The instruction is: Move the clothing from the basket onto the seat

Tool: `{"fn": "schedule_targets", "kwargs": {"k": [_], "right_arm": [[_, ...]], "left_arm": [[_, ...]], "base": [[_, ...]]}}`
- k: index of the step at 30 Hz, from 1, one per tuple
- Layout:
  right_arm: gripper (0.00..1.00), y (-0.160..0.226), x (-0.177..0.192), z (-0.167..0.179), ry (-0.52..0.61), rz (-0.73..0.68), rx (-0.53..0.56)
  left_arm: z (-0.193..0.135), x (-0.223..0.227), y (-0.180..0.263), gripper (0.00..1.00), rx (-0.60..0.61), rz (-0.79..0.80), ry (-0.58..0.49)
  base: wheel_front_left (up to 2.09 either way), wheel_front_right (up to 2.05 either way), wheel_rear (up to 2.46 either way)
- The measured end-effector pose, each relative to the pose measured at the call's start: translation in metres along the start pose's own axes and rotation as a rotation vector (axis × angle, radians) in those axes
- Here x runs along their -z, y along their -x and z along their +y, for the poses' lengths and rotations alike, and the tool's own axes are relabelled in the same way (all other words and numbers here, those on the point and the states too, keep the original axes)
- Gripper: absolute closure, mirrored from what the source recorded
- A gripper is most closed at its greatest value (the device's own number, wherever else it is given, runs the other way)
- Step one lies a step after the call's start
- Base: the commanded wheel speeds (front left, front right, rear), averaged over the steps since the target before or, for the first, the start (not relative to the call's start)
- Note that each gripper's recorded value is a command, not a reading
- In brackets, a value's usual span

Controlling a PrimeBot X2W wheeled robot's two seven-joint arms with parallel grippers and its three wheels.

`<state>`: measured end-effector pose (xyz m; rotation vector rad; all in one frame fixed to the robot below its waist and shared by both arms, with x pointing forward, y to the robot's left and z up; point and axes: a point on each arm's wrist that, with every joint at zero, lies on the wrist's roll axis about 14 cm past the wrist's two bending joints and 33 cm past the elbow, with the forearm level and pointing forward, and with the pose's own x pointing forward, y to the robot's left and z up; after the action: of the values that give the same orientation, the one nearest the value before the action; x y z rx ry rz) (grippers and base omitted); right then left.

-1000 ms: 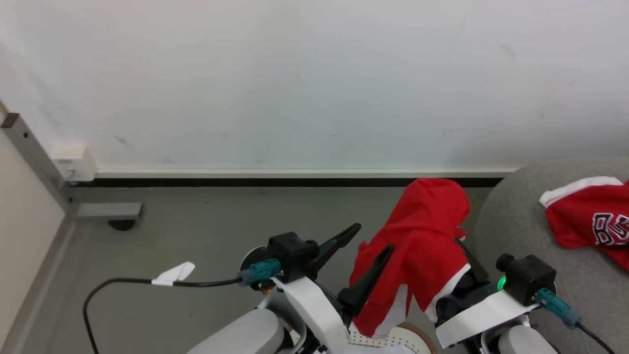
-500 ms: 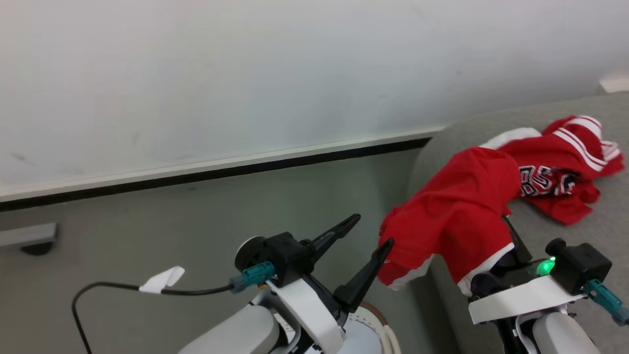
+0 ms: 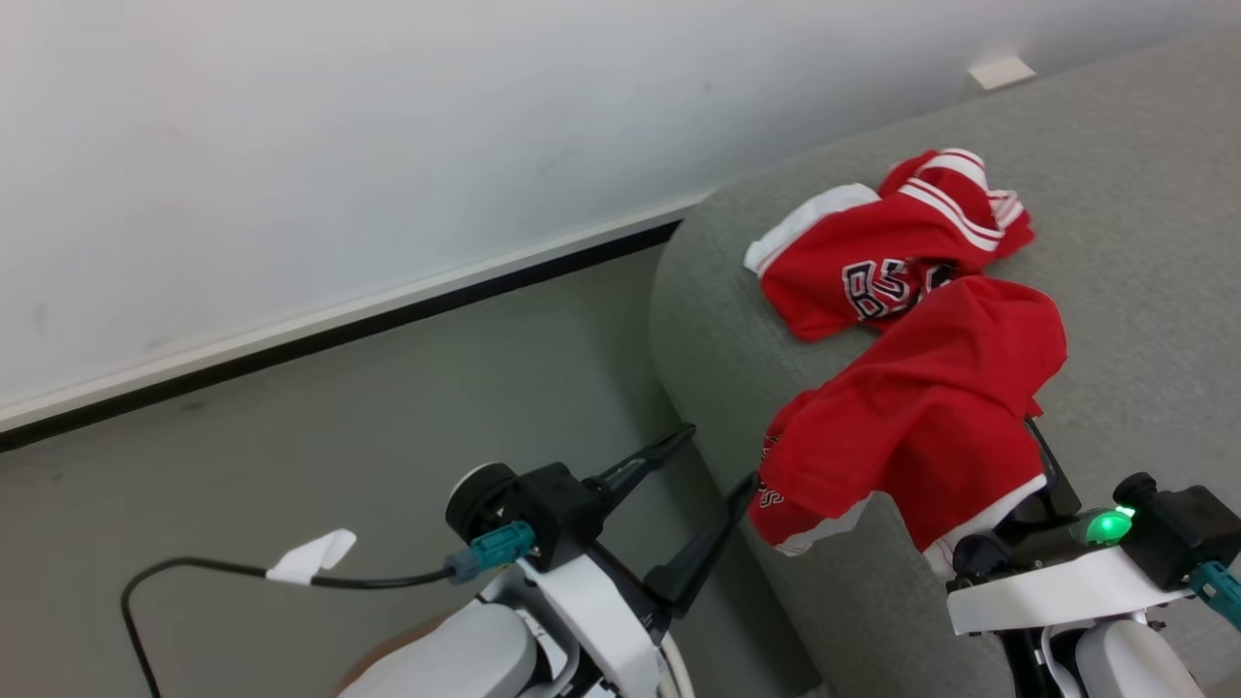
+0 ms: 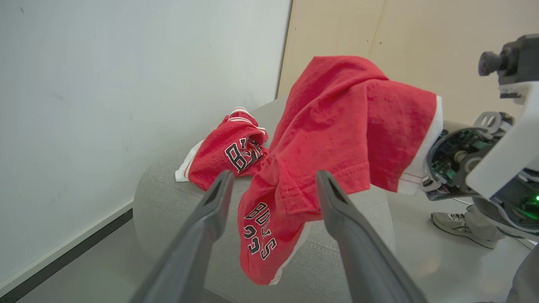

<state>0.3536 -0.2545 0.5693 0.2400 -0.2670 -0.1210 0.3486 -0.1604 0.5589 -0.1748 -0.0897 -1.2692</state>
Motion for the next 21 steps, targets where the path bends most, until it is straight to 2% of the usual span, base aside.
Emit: {"fn": "schedule_targets", "kwargs": {"k": [7, 13, 21], "right_arm": [[1.0, 0.011, -0.004, -0.024, 0.028, -0.002, 0.08], [1.0, 0.008, -0.011, -0.039, 0.06, -0.02, 0.117], [1.0, -0.021, -0.043, -0.077, 0.218, -0.074, 0.158]], "left_arm": [[-0.01, 0.012, -0.013, 0.0, 0.061, 0.015, 0.031], [-0.004, 0.018, -0.014, 0.0, 0.066, 0.029, 0.034], [0.02, 0.03, -0.006, 0.0, 0.033, 0.05, 0.053]], "base": [[0.0, 0.0, 0.0], [0.0, 0.0, 0.0], [0.0, 0.0, 0.0]]}}
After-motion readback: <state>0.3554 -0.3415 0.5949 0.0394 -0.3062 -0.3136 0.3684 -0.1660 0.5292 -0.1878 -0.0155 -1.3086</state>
